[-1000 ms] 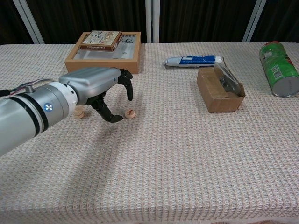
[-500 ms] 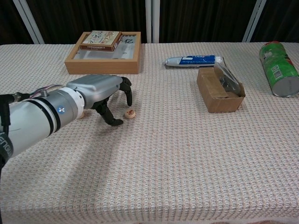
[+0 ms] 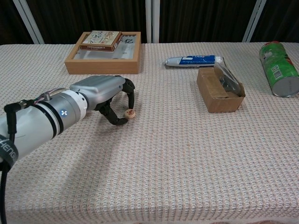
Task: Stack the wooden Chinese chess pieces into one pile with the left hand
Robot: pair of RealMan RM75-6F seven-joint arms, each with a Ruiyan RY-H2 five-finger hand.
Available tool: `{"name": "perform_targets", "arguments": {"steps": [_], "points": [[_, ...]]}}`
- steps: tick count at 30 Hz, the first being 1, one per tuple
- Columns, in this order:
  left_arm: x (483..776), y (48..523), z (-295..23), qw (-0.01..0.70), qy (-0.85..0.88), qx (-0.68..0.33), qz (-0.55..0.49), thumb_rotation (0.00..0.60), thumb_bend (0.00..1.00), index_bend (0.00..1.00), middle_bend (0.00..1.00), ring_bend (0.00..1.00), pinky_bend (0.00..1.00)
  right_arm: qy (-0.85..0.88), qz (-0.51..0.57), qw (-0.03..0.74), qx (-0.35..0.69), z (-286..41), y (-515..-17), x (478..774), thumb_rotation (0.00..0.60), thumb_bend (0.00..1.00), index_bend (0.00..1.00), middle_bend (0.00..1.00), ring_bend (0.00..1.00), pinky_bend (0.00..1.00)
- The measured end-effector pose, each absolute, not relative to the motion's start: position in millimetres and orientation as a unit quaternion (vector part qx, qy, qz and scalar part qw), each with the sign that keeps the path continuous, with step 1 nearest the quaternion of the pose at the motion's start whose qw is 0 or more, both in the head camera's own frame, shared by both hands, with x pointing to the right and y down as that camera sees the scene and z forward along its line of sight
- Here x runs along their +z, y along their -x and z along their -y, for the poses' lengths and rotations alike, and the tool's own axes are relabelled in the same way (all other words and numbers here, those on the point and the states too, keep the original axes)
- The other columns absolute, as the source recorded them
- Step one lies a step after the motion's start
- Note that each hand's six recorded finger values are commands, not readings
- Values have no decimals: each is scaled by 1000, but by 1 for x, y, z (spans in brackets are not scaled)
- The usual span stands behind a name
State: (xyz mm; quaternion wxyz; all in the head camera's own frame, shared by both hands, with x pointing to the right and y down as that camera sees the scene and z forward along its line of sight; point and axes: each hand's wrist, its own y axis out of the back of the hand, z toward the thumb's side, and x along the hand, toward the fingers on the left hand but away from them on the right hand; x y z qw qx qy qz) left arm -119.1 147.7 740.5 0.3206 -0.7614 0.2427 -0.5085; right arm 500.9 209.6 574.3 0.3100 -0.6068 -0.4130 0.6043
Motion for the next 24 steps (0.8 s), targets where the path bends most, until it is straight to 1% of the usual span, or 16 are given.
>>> {"name": "perform_targets", "arguments": {"steps": [10,15,18,24], "points": [[744,114,-150,302,774,-502,-241,600,242,456,104,0,0,604,414,306,609,-213,-505,576,600,224,0,0,0,0],[745,113,-149,301,775,-500,-243,600,252,487,110,0,0,604,414,305,609,-213,-506,576,600,224,0,0,0,0],[744,114,-148,300,774,-500,-248,600,255,502,115,0,0,604,414,304,609,-213,-507,576,600,224,0,0,0,0],[740,120,-145,300,771,-502,-253,600,256,503,116,0,0,603,413,304,610,-213,-508,576,600,224,0,0,0,0]]}}
